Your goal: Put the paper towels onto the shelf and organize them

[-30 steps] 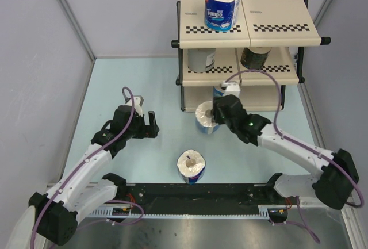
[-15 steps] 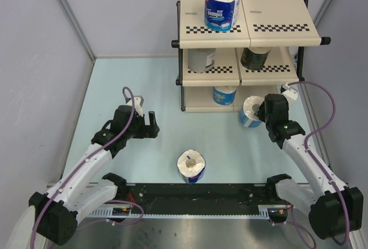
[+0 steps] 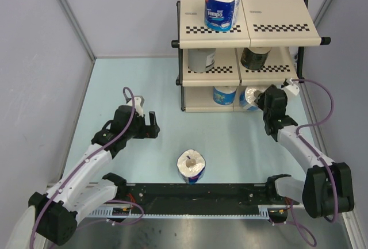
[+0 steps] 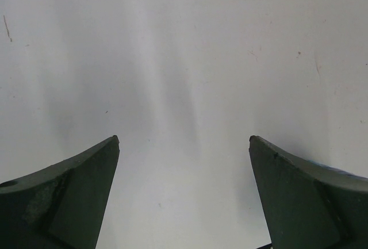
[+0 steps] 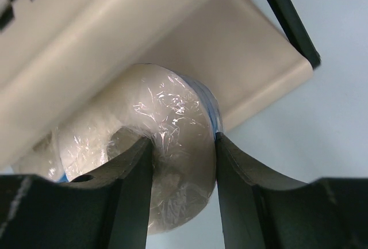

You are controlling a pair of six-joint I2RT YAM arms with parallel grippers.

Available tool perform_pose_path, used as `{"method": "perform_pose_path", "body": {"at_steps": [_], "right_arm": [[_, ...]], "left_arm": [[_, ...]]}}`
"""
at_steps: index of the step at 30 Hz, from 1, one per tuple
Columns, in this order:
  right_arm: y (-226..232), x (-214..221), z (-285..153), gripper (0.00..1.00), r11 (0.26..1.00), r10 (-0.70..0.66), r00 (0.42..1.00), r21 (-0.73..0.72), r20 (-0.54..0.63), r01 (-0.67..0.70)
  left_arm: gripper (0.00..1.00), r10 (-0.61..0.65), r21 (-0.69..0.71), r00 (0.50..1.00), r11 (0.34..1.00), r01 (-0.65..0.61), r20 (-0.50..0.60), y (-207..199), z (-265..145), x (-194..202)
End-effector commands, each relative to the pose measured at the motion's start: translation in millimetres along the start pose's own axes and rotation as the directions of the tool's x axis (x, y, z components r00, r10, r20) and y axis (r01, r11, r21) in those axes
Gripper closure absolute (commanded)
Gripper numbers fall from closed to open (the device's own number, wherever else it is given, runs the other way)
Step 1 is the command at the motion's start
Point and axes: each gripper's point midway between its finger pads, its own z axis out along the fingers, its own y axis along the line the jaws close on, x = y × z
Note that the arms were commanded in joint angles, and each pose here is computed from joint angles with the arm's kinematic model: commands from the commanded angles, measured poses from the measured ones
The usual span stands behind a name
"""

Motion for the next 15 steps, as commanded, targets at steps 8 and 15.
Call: {"method": "perform_pose_path", "body": {"at_steps": [8,15], "right_arm": [[41,-38,38,0.88,0.976,0.18,0.965,-0.16,0.189,-0.15],[46,-25,42,0.44,0.975,0.147,0.979,-0.186,0.139,-0.12]], "left_arm": [[0.0,-0.004,0.034,1.0,0.999,0.004,0.025,-10,-4,-9],[0.0,-0.002,0.031,1.0,1.0,0.002,0.014,-10,-2,-7]]}}
